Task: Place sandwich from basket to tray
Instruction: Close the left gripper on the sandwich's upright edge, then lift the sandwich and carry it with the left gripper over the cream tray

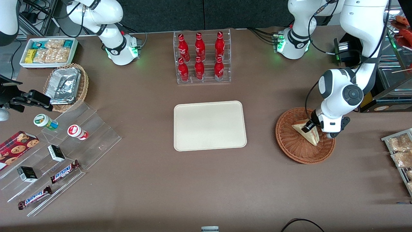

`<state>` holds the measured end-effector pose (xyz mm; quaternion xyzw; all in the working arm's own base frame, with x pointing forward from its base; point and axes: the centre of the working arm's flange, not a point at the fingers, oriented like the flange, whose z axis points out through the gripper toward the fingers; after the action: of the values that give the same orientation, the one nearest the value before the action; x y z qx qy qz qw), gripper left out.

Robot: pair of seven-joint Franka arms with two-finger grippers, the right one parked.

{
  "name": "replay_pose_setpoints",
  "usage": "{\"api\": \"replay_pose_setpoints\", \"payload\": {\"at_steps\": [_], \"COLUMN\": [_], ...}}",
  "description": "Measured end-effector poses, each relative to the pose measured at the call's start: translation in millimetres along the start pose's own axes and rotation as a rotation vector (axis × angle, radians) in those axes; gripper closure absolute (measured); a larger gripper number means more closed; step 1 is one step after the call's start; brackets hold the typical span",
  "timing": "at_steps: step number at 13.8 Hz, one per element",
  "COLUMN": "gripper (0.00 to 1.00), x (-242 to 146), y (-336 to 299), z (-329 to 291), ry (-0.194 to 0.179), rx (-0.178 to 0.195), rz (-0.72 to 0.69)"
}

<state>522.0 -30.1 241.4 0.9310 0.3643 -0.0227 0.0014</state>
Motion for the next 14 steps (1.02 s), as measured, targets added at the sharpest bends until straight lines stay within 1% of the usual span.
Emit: {"api": "replay_pose_setpoints", "payload": {"at_steps": [2,3,6,8,9,10,11,14], "gripper": [0.6,0.65,0.71,0.73,0.76,0.81,0.84,0.84], "x": [-1,-1,-1,4,5,4,-1,-36], "y": [0,-1,10,27,37,50,65,112], "z": [0,-2,-15,-37,-53,-69,-85,-116], "ry": [-0.005,-0.011,-0.028,-0.043,-0.052,-0.058,-0.058,-0.03], "rx": [0.004,0.01,0.024,0.036,0.044,0.049,0.051,0.025], "rz": [-0.002,-0.002,0.011,0.026,0.037,0.055,0.078,0.175]}}
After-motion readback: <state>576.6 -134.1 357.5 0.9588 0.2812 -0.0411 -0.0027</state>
